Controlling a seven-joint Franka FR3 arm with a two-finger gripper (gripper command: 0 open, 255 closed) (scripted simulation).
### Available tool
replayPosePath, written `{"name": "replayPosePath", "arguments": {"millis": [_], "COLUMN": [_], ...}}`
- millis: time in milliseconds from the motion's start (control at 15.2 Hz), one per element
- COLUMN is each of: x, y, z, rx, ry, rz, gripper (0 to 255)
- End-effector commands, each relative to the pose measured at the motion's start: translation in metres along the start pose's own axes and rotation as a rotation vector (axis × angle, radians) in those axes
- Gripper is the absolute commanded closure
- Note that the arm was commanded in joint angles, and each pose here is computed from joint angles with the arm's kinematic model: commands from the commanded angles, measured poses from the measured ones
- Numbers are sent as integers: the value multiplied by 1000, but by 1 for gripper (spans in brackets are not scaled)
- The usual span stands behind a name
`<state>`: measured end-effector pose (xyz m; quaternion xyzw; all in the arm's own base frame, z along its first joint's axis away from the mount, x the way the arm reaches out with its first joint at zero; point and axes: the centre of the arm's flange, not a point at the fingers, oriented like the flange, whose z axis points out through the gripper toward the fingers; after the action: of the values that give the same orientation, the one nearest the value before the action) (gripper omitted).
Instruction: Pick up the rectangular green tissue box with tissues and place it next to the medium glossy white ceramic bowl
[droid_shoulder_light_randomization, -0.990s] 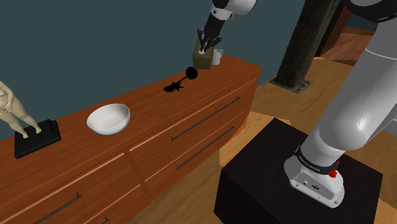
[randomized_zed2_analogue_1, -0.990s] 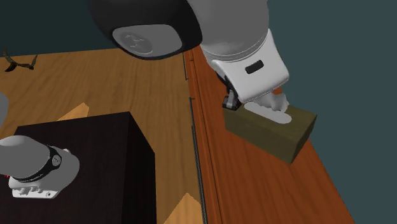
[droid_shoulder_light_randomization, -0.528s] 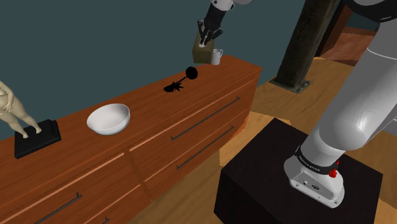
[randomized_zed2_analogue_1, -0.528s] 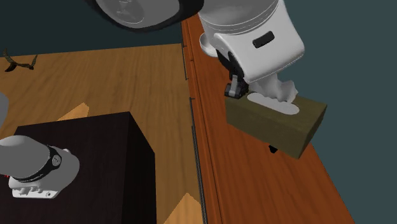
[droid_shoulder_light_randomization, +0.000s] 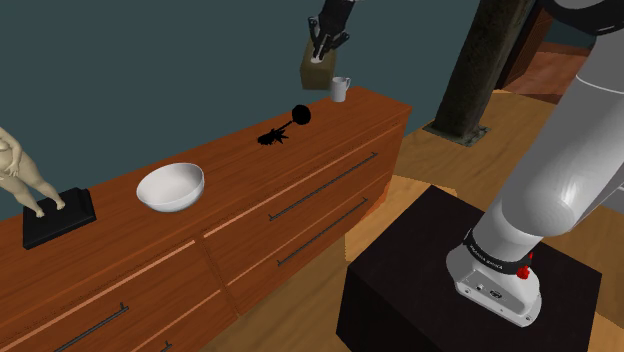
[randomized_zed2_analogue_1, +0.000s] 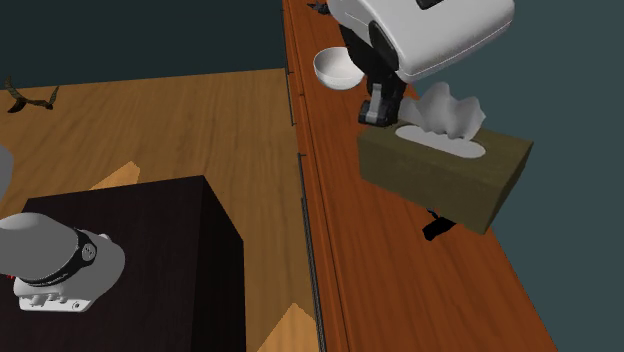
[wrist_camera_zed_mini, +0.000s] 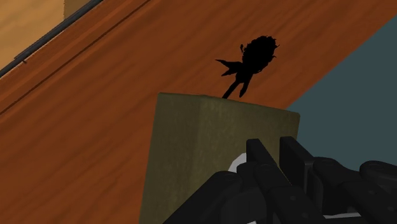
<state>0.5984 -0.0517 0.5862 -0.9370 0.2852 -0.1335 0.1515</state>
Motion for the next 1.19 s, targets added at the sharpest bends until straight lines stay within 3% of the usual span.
{"name": "replayPosePath", "arguments": {"millis": [0,1122], "x": [-4,-55], "y": [-19,-226], "z": [5,74], "rx": [0,0], "ry": [0,0], "rz": [0,0], "gripper": [255,255]}}
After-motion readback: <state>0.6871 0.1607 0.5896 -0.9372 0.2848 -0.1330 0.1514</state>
